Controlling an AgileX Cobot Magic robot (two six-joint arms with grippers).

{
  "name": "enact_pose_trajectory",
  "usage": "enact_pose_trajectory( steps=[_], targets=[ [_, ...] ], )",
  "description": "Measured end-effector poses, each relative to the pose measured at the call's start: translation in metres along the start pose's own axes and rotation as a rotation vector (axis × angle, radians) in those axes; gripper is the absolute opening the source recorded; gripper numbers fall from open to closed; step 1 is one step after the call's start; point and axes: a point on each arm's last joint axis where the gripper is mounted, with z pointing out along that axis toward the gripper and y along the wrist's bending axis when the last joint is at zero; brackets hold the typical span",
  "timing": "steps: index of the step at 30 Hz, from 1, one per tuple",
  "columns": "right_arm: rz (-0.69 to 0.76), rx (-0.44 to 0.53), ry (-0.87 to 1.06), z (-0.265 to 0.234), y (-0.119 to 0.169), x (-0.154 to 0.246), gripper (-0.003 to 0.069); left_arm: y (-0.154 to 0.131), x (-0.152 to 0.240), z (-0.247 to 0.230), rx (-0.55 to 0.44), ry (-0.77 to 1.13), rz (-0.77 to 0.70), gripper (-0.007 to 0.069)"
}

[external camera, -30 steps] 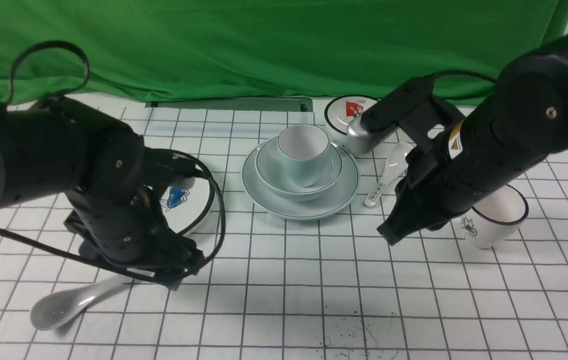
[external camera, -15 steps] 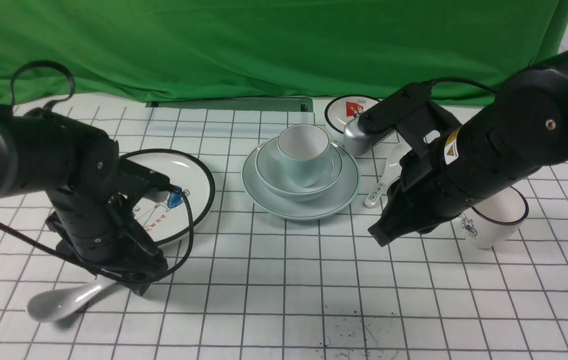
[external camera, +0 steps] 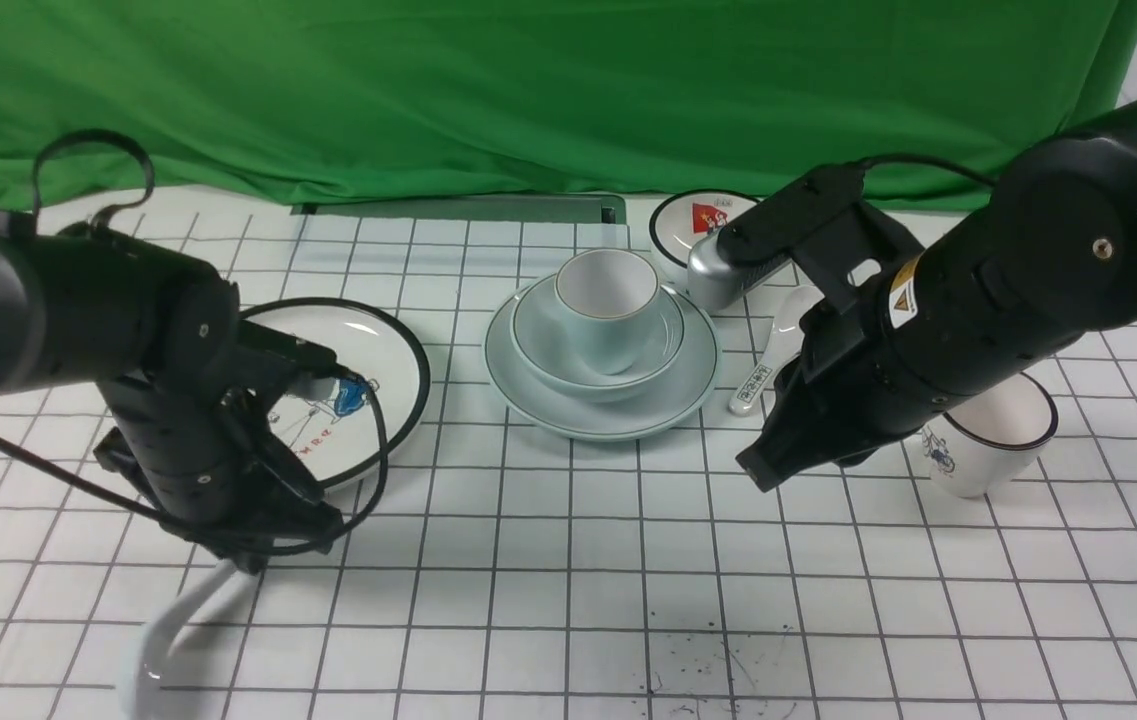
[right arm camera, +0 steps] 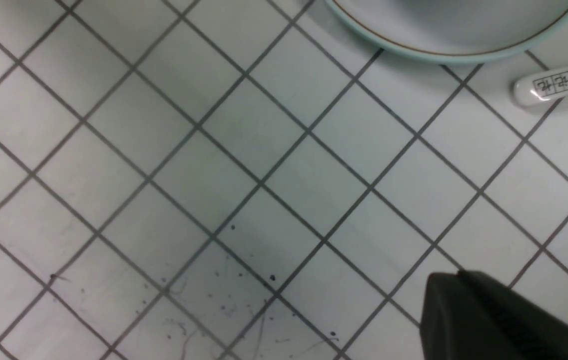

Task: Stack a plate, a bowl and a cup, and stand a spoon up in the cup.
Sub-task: Use the left arm to grab a blue soup spoon, then use the left arm to put the blue soup spoon into the blue teacup in the middle

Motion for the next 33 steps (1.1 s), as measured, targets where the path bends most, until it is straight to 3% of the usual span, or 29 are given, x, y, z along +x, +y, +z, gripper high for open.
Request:
enact_pose_trajectory(
  steps=[4,6,8,9,11,13,14,17,20,33],
  targets=[
    [-0.013,0.000,-0.001,0.000,0.000,0.000,0.0041,-0.005,-0.005,-0.035,0.071,-0.176,-0.070,-0.0009],
    [-0.027,0.001,-0.004,0.000,0.000,0.000,0.0042,-0.014,-0.015,-0.068,0.161,-0.406,-0.112,-0.0009],
    [-0.036,0.001,-0.005,0.000,0.000,0.000,0.0042,-0.020,-0.026,-0.087,0.185,-0.596,-0.093,-0.0009],
    [-0.036,0.001,-0.005,0.000,0.000,0.000,0.0042,-0.022,-0.026,-0.088,0.196,-0.600,-0.104,-0.0009],
    [-0.052,0.001,0.008,0.000,0.000,0.001,0.0043,-0.034,-0.044,-0.106,0.143,-0.869,-0.066,-0.0009],
    [-0.055,0.001,0.015,-0.002,0.000,0.002,0.0043,-0.040,-0.049,-0.108,0.115,-0.935,-0.067,-0.0009],
    [-0.057,0.001,0.022,-0.006,0.000,0.004,0.0043,-0.048,-0.057,-0.107,0.043,-1.014,-0.052,-0.0009],
    [-0.067,0.014,0.015,-0.019,0.000,0.007,0.0045,-0.064,-0.072,-0.101,-0.014,-1.069,0.003,-0.0009],
    [-0.080,0.040,-0.016,-0.040,-0.001,0.010,0.0049,-0.083,-0.093,-0.092,0.003,-1.095,0.052,-0.0009],
    [-0.094,0.126,-0.118,-0.101,-0.002,0.025,0.0060,-0.091,-0.141,-0.096,0.089,-1.218,-0.034,-0.0009]
  ],
)
